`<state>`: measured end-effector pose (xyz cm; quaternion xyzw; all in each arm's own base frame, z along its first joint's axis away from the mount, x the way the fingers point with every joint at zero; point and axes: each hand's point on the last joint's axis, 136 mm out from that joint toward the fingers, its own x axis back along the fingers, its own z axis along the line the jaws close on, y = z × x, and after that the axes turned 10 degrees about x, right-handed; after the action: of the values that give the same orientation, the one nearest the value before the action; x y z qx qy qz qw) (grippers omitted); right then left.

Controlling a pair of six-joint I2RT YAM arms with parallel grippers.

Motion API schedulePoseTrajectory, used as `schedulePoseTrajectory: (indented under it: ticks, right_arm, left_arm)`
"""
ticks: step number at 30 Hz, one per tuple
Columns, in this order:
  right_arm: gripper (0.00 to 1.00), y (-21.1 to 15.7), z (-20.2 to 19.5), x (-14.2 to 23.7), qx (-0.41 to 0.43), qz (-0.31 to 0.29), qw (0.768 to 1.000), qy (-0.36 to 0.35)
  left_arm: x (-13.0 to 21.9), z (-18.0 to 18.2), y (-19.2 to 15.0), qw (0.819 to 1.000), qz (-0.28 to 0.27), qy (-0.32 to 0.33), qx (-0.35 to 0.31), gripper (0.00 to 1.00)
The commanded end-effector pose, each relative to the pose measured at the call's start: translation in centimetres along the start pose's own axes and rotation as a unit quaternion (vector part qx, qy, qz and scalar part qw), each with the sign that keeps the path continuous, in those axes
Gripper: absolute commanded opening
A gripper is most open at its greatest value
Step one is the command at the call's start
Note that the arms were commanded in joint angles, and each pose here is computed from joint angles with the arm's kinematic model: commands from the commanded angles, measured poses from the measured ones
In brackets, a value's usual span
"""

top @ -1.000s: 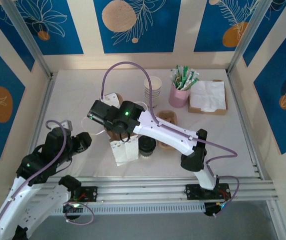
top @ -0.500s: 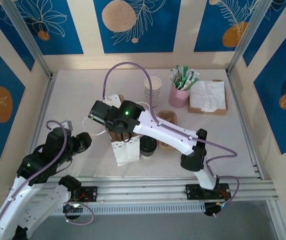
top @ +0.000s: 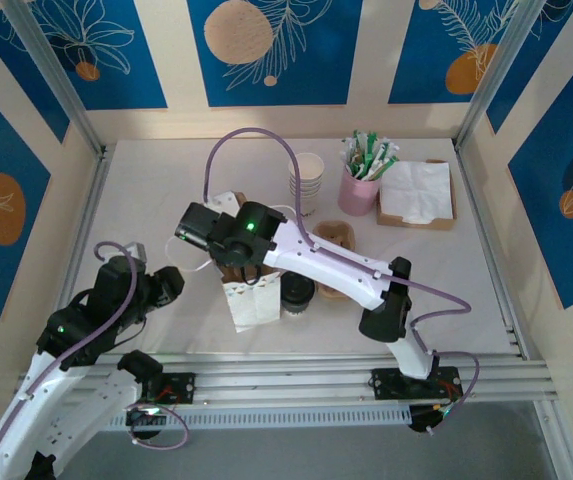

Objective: Pack the takeout coffee

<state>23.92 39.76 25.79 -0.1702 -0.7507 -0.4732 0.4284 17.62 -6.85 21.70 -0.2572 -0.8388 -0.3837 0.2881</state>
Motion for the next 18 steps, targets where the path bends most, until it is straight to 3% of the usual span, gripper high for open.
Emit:
schedulePoseTrajectory:
  ticks: [1,11,18]
  right_arm:
    - [0.32,-0.6,1.0,-0.1,0.01,0.017,1.0,0.019]
    - [0.32,-1.5,0.1,-0.1,0.006,0.04,0.999,0.012]
    - [0.32,-0.8,-0.1,0.9,0.009,0.021,1.0,0.017]
  left_arm:
    - [-0.1,0.8,-0.3,1.0,0.0,0.013,0.002,0.55]
    - [-0.4,1.0,-0.4,1.0,0.0,0.018,0.001,0.55]
    - [-0.6,1.4,-0.4,1.0,-0.002,0.028,-0.001,0.55]
